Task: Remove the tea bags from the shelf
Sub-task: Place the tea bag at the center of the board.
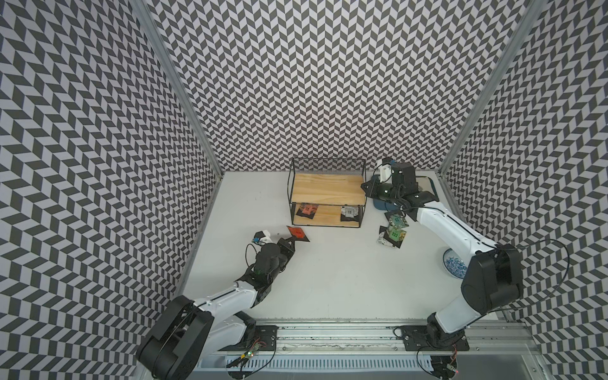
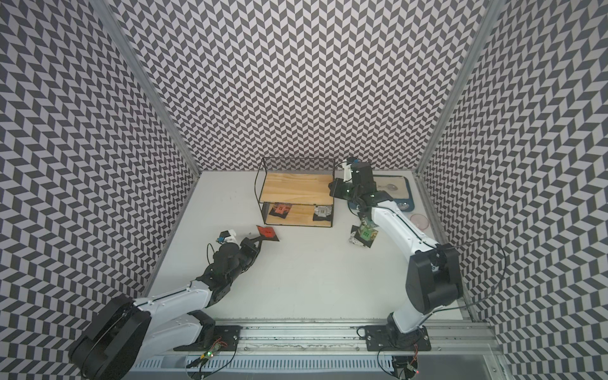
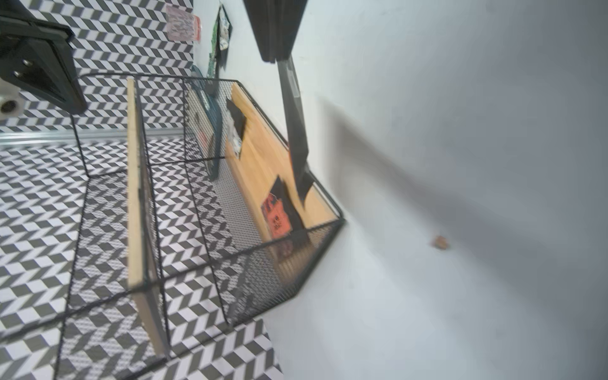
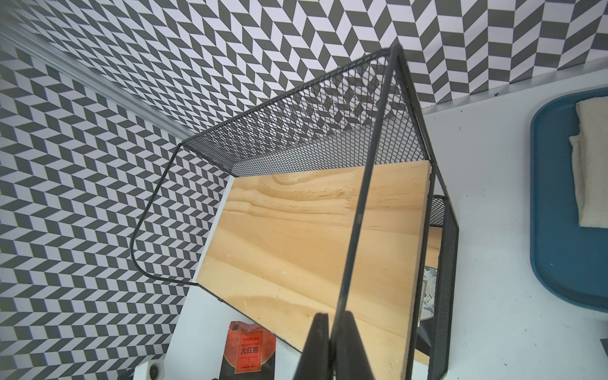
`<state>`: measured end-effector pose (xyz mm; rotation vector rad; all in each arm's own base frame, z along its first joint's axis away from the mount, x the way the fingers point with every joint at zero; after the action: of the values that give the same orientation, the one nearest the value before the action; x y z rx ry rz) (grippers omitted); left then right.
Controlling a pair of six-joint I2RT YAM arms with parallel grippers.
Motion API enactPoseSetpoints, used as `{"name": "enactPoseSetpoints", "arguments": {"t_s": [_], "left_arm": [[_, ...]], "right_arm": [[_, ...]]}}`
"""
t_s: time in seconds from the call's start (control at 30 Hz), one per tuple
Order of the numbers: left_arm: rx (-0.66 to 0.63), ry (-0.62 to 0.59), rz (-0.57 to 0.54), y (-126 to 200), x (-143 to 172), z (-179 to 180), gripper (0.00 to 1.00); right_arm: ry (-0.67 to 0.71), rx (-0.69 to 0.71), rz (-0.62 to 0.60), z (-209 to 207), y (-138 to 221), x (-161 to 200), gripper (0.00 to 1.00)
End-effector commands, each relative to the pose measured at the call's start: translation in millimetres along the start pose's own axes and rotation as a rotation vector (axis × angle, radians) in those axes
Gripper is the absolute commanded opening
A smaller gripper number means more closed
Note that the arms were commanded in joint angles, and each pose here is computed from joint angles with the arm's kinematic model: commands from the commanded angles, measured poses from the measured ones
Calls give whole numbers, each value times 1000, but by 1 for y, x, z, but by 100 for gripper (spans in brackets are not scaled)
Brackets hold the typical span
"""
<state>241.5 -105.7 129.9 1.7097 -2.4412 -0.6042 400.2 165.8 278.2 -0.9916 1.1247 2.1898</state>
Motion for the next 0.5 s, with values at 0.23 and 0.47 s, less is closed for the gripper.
{"name": "enactPoseSetpoints", "arguments": {"t_s": [0.23, 0.47], "left_arm": [[-247, -16, -120, 6, -47, 54, 0], [-292, -17, -142, 8, -54, 63, 5]], "right_arm": [[-11, 38, 139, -15, -17, 30, 0], [-14, 36, 137, -14, -17, 28, 0]]}}
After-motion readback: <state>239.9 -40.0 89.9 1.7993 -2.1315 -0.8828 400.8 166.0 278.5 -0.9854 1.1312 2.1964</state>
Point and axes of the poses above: each gripper's point midway between its finger pads, its own y axis back along the fingers, its own z axis along the line the jaws close on, x = y × z, the point moved 7 cm from there along y, back along the fingers, and after that the axes turned 13 degrees about y, right-handed, at the moved point
